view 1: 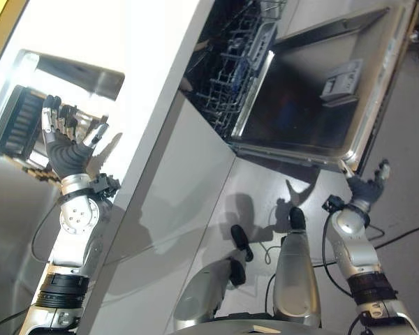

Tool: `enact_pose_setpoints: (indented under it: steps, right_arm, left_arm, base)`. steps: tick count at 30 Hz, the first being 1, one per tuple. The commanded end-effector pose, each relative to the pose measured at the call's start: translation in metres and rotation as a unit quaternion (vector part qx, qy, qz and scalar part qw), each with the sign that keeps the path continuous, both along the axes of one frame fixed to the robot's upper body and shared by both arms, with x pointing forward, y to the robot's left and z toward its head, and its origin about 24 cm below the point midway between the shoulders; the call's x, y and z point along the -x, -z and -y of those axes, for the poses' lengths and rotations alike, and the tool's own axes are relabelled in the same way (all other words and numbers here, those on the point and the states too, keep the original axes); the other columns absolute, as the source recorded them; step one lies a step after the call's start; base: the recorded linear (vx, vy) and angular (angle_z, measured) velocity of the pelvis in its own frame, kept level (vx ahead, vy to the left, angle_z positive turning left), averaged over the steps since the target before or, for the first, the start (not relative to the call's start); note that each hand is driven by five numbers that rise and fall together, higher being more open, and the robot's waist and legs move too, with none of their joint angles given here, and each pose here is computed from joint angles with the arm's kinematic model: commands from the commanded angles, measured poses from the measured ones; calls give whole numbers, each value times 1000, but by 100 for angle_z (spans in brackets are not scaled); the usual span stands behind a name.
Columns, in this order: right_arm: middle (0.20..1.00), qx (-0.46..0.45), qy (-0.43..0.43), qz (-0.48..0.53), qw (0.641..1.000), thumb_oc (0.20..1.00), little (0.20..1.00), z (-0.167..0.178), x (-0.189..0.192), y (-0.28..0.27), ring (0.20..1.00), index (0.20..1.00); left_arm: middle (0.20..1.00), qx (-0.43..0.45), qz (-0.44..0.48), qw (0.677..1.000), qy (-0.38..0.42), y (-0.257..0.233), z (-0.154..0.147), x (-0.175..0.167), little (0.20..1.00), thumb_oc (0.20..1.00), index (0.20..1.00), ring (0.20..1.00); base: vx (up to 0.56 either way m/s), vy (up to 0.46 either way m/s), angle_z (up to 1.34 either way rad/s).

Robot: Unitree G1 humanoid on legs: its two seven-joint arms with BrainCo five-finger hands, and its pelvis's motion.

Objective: Pick up plates and place into dishwasher.

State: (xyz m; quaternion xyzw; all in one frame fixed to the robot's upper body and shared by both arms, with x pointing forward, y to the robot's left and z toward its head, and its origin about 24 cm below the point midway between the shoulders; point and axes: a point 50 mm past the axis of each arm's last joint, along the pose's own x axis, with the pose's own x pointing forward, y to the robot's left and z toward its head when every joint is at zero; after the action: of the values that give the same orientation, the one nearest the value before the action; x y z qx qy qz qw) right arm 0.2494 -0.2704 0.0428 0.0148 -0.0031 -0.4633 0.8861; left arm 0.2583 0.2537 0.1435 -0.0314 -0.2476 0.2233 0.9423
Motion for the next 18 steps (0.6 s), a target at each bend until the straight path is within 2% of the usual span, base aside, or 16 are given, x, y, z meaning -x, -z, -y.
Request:
enact_pose_setpoints:
  steps: [1,4,9,15,18]
  right_arm:
    - [1000,-67,45,41,996,1000,1000,11,15,10,1000,1000]
    - [1000,-86,71,36,993,1000,1000,17,20,23,1000,1000]
    - [1000,-140,80,87,983,1000,1000,21,11,20,1000,1000]
    - [1000,-189,-43,185,963,1000,1000,4,-20,0,1000,1000]
    - [1000,-173,-85,219,957,1000,1000,-4,-38,-20,1000,1000]
  left_arm:
    - [1000,23,-4,1000,3,17,11,3,1000,1000,1000,1000]
    - [1000,30,-4,1000,8,19,15,1,1000,1000,1000,1000]
    - [1000,36,-5,999,24,17,25,-7,1000,1000,1000,1000]
    - [1000,36,-5,998,48,13,36,-11,1000,1000,1000,1000]
    - [1000,32,2,998,52,9,38,-12,1000,1000,1000,1000]
  base:
    - [66,143,-20]
    - [51,117,-14]
    - [-12,52,0]
    - [-22,-42,10]
    - [-39,-88,8]
